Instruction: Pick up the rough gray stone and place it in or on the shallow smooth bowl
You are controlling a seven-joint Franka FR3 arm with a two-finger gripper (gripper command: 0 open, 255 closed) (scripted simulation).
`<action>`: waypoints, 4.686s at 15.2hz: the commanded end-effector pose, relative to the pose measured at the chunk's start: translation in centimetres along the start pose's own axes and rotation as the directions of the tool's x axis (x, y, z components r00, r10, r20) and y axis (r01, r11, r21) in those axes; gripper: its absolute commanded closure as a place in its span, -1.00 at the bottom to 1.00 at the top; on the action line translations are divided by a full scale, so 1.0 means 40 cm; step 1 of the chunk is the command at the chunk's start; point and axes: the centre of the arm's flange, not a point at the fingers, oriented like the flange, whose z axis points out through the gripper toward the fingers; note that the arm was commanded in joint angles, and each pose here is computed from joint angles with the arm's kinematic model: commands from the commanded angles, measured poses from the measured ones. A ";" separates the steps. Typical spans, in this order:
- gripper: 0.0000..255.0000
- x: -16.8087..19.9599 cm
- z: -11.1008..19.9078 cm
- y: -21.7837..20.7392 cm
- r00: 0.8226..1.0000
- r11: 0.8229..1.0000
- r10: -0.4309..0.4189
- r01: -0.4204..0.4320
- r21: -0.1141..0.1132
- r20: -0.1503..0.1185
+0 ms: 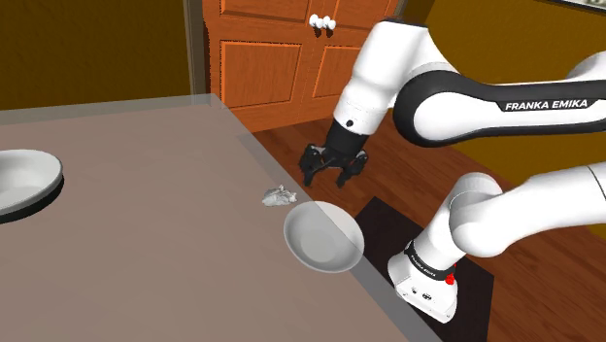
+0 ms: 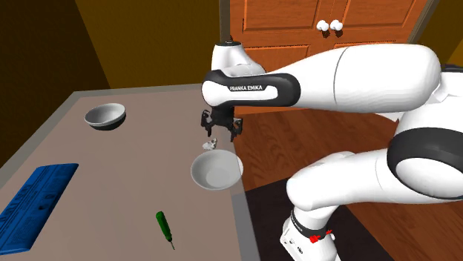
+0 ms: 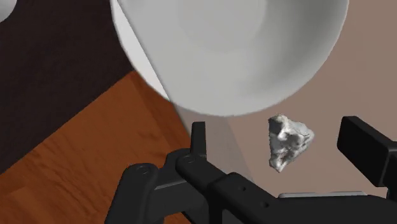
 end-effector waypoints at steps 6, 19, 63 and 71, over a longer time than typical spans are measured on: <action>-1.00 0.226 0.142 -0.066 0.830 0.840 -0.543 0.538 0.072 0.127; -1.00 0.284 0.316 -0.136 0.646 0.667 -0.744 0.734 0.129 0.169; 1.00 0.223 -0.023 -0.141 0.646 0.667 -0.744 0.734 0.129 0.169; 1.00 -0.015 -0.029 -0.028 0.646 0.667 -0.744 0.734 0.129 0.169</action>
